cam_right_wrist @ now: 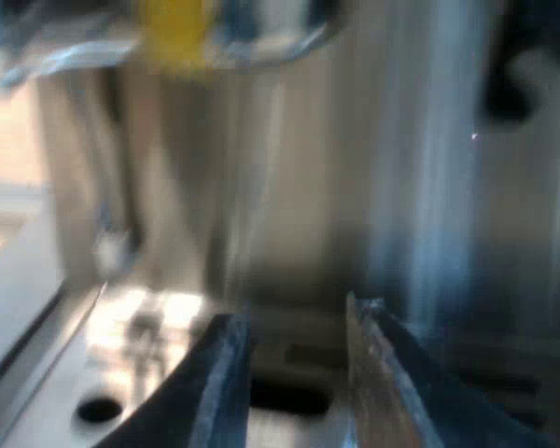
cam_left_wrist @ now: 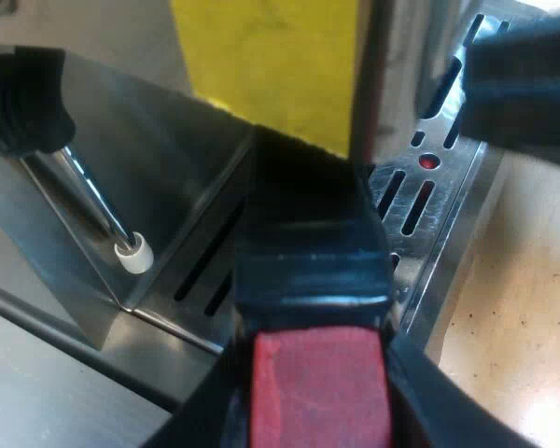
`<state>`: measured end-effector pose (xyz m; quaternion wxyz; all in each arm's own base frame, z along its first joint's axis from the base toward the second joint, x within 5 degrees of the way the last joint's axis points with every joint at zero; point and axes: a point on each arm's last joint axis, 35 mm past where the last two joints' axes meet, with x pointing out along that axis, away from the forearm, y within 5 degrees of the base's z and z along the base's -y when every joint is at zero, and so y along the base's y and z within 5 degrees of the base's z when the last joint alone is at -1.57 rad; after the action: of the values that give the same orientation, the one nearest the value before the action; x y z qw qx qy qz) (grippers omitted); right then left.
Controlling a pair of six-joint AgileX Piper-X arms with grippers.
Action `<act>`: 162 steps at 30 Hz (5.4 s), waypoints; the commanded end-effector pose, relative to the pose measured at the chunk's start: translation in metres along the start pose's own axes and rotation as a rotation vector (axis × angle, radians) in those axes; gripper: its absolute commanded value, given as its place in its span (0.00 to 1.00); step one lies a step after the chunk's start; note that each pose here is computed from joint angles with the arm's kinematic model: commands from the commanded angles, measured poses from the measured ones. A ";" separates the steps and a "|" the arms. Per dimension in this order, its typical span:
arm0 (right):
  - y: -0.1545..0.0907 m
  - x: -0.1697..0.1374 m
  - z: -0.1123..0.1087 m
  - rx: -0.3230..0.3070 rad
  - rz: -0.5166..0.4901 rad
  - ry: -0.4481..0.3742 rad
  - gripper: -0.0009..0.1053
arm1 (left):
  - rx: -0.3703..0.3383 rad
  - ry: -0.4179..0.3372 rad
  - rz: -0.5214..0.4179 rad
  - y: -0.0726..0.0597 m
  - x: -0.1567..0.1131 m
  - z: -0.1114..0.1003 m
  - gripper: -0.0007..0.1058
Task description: Put the handle in the coffee machine
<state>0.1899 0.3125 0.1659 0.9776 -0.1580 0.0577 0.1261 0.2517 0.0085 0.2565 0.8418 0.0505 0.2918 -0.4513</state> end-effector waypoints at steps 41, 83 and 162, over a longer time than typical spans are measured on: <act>0.014 0.067 0.025 0.064 -0.138 -0.368 0.28 | 0.005 -0.068 -0.071 -0.008 -0.009 0.010 0.01; 0.007 0.068 0.028 0.102 -0.161 -0.402 0.28 | -0.025 -0.074 0.009 -0.017 -0.046 0.016 0.46; 0.030 0.057 0.017 0.025 -0.177 -0.252 0.29 | -0.110 0.138 -0.305 -0.057 0.003 -0.003 0.01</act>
<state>0.2407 0.3533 0.1522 0.9858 -0.1470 -0.0665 0.0459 0.2175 -0.0196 0.2587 0.7636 0.0382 0.3847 -0.5172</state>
